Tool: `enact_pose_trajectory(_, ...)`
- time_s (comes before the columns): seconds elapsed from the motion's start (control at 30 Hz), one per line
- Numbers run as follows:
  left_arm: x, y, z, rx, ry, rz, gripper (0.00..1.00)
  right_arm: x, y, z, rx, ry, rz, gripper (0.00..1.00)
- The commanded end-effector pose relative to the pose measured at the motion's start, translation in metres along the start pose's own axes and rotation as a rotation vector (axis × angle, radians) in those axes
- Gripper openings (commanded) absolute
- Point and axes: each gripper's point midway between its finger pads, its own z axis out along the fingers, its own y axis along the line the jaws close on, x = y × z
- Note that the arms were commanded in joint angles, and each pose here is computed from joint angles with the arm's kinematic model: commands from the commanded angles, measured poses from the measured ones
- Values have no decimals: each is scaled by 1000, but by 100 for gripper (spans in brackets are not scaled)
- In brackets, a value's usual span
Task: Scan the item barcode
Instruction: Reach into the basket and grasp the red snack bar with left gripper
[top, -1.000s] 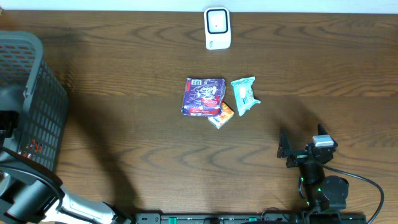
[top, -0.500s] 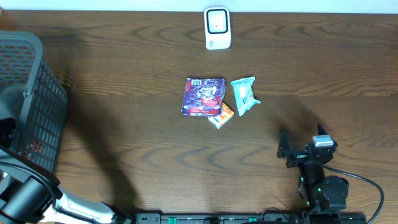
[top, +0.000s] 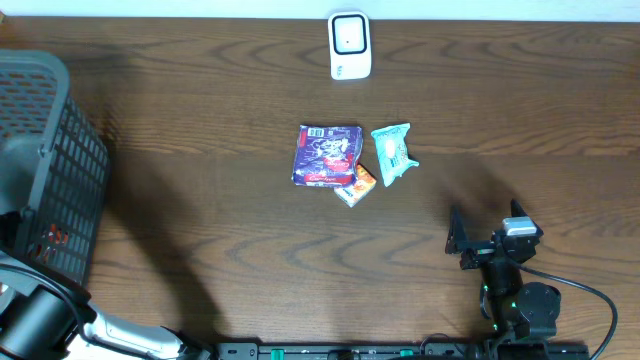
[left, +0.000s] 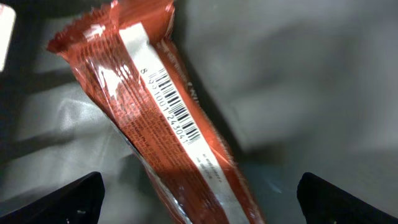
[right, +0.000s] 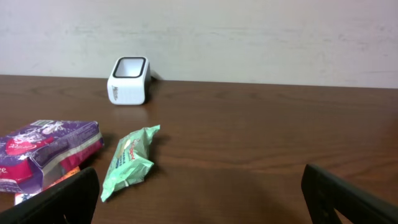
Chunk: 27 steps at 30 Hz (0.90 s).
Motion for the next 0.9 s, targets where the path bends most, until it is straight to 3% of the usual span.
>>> enact_pose_trajectory(0.0,5,9,18,-50,7,6,95,0,-1,0,6,-1,11,99)
enact_pose_trajectory(0.03,6,10,22,-56,12,20,91,0,-1,0,6,-1,11,99)
enact_pose_trajectory(0.2,12,14,33,-84,36,43,42,0,-1,0,6,-1,11,99)
enact_pose_trajectory(0.27,12,14,32,-84,36,47,10,0,-1,0,6,-1,11,99)
enact_pose_trajectory(0.43,9,9,18,-45,32,97,7,0,-1,0,6,-1,11,99)
enact_pose_trajectory(0.57,15,-13,-11,98,83,100,7,0,-1,0,6,-1,11,99)
enact_pose_trajectory(0.73,33,-69,-93,515,200,119,7,0,-1,0,6,-1,11,99)
enact_pose_trajectory(0.8,32,-89,-148,709,189,105,7,0,-1,0,6,-1,11,99)
enact_pose_trajectory(0.87,28,-93,-184,794,148,69,7,0,-1,0,6,-1,11,99)
